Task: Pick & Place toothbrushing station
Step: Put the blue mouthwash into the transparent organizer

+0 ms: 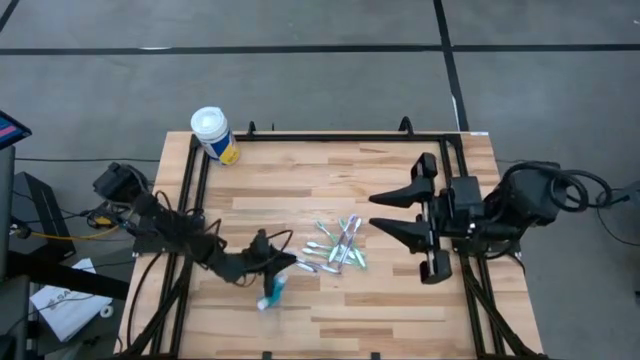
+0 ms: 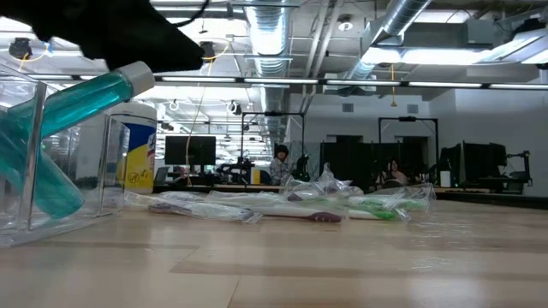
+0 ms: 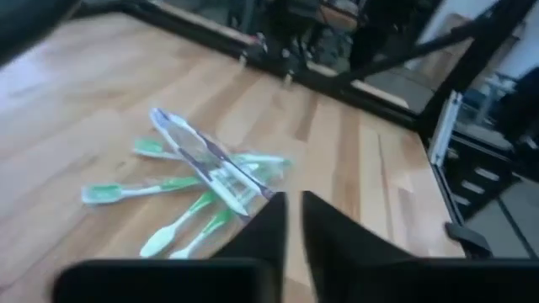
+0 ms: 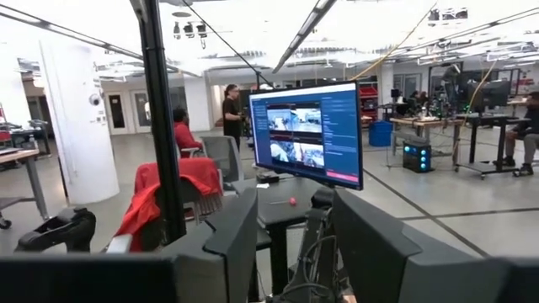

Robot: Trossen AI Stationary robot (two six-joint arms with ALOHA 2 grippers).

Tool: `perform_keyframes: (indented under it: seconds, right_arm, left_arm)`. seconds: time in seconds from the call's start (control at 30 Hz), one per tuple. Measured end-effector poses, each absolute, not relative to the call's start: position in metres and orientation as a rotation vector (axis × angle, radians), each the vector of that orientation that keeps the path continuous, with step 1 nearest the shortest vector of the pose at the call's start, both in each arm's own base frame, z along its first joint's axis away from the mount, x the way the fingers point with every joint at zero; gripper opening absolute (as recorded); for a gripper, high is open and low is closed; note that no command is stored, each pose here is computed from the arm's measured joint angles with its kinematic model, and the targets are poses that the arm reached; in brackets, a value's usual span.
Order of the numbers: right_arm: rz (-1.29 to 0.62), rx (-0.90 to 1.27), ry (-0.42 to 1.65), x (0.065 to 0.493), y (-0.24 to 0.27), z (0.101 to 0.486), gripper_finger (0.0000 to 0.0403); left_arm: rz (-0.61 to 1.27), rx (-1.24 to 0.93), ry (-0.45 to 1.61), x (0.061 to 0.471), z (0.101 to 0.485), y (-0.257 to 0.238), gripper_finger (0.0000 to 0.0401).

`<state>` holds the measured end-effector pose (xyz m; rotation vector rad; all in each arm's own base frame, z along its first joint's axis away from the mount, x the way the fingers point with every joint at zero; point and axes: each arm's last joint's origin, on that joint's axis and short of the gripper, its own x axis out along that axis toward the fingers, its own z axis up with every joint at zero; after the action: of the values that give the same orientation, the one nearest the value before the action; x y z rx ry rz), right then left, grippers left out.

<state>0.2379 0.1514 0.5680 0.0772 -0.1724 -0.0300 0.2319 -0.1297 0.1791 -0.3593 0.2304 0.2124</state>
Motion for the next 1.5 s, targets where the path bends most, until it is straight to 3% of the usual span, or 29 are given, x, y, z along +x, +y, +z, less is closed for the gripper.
perform_keyframes:
  seconds: [0.2,0.43,0.6,0.9,1.2,1.5]
  right_arm:
    - [-0.111,0.040,-0.118,0.239,0.150,0.562,0.0114]
    - [-0.406,0.148,0.234,0.234,0.141,0.508,0.0009]
    - [-0.581,0.223,0.502,0.239,0.157,0.432,0.0002]
    - [-0.565,0.403,0.560,0.280,0.189,0.332,0.0000]
    - [-0.453,0.435,0.432,0.301,0.185,0.344,0.0000]
    - [-0.374,0.443,0.406,0.311,0.185,0.351,0.0000]
  left_arm:
    - [0.141,-0.393,0.280,0.241,0.179,-0.115,0.0003]
    - [0.150,-0.346,0.167,0.236,0.210,-0.099,0.0002]
    - [0.134,-0.314,0.085,0.215,0.245,-0.084,0.0001]
    - [0.041,-0.393,0.331,0.197,0.231,-0.086,0.0000]
    - [-0.051,-0.456,0.577,0.214,0.199,-0.081,0.0000]
    - [-0.124,-0.505,0.589,0.232,0.192,-0.059,0.0000]
